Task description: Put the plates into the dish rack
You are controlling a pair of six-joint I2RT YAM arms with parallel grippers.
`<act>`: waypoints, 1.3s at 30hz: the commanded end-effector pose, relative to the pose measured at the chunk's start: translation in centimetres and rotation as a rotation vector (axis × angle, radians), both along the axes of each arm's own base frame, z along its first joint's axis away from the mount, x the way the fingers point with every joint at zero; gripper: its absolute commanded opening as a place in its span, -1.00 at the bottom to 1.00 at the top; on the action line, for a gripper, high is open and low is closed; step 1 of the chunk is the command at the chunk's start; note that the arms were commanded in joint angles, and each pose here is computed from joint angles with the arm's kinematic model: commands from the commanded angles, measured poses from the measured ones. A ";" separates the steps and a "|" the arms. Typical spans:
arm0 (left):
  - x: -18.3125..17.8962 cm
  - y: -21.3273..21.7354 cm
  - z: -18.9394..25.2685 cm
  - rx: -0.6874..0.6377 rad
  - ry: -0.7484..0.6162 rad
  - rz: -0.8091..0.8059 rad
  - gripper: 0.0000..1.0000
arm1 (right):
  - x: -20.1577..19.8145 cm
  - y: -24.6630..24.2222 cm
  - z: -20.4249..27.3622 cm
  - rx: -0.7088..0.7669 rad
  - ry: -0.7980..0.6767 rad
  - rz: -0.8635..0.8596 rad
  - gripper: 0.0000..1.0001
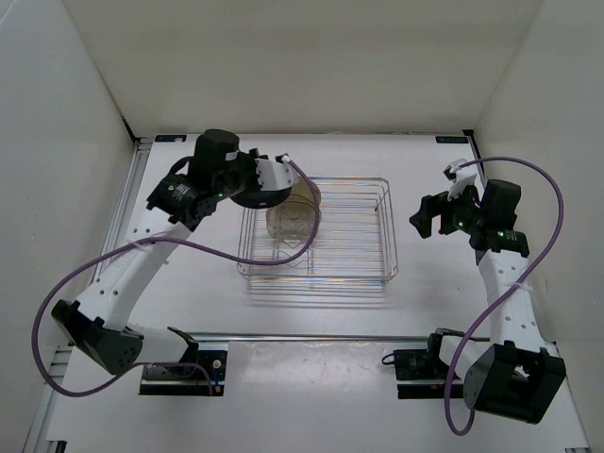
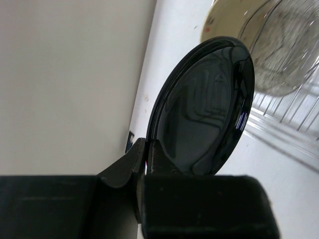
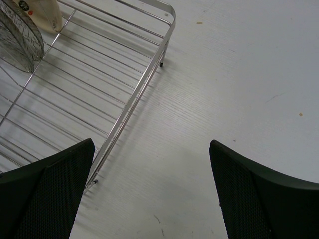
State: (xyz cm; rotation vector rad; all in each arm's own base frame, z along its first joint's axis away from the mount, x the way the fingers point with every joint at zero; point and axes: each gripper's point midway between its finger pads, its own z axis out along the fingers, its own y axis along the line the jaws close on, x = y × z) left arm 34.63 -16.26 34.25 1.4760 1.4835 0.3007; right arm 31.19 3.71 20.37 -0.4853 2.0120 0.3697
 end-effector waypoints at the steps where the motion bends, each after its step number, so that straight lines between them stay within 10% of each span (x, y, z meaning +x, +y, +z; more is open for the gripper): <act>1: 0.3 -2.6 2.2 -0.049 -0.053 -0.025 -0.79 | 0.8 -0.2 2.0 -0.006 -0.055 -0.003 0.98; 39: 0.0 -10.9 -6.3 0.028 0.011 -0.182 -0.79 | 0.4 -0.4 -0.1 0.009 -0.025 -0.006 0.98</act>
